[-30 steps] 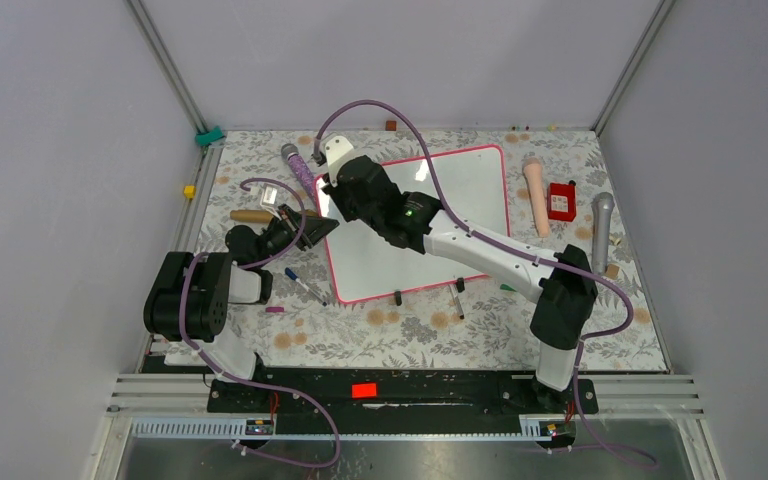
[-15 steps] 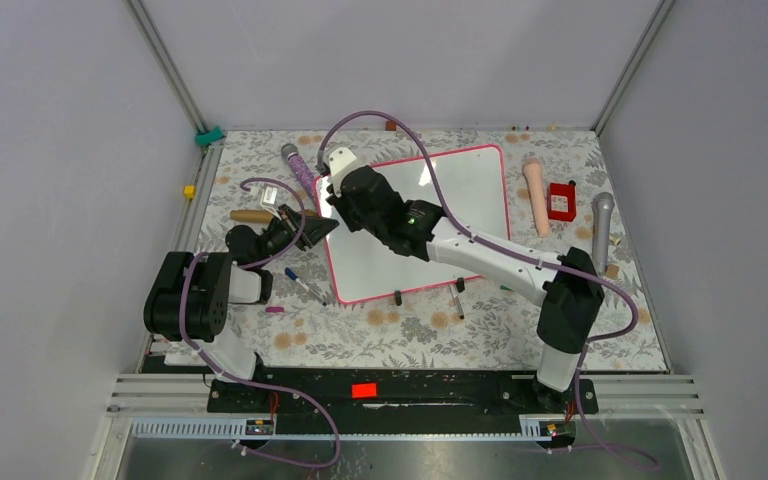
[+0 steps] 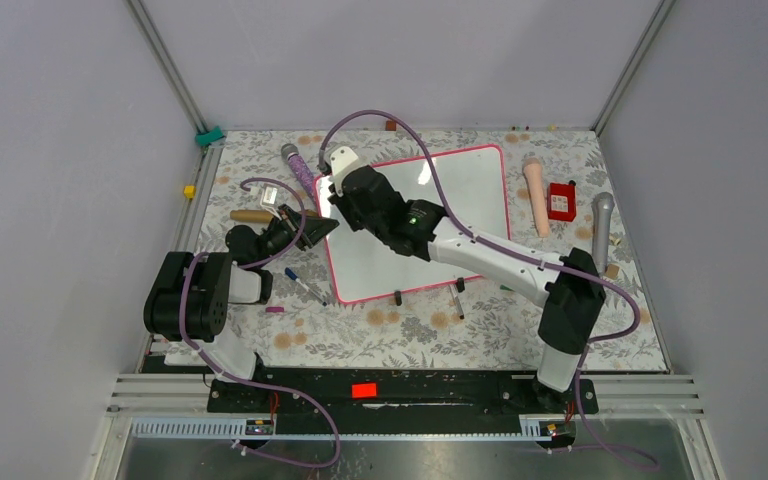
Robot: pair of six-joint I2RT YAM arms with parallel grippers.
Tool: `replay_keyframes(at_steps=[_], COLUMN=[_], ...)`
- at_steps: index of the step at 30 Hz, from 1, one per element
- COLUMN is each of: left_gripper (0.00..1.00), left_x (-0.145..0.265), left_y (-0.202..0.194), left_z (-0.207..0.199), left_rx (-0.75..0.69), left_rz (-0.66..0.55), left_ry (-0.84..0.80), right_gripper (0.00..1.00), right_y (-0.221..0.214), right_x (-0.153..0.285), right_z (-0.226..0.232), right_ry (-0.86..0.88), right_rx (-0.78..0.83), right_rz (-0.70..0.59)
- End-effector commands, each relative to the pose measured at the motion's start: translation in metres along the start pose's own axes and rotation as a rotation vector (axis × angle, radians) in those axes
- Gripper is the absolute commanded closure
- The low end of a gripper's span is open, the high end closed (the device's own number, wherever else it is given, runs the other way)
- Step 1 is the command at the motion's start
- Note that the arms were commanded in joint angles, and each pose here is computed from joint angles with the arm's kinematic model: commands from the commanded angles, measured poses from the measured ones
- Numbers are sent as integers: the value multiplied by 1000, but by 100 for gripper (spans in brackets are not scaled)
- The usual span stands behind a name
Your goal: Write a sentence on the whiteboard
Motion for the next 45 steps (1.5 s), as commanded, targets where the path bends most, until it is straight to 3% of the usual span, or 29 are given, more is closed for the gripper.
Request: replay_keyframes(at_steps=[1,16,34,45], left_gripper=[100,100,100,100], left_x=[-3,-3,-3,-3], left_y=[0,0,0,0], left_z=[-10,-10,-10,-11], left_rx=[-114,-113,-115,-120], left_rz=[4,6,4,3], left_ry=[-58,-58,-57,-58], right_gripper=[100,100,100,100], right_y=[19,35,-2,-3], right_x=[-3,-14,4,5], right_z=[-13,-21,-19,-23], right_ry=[-74,-118,-75,-92], right_rx=[21,50,10,22], right_rz=[-29,-46,22,23])
Point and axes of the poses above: each gripper's point midway between its finger pads, its own x axis back along the fingers, its own z axis along the line the jaws close on, y = z × x, the point moved 2 cm from there along x, back along the fingers
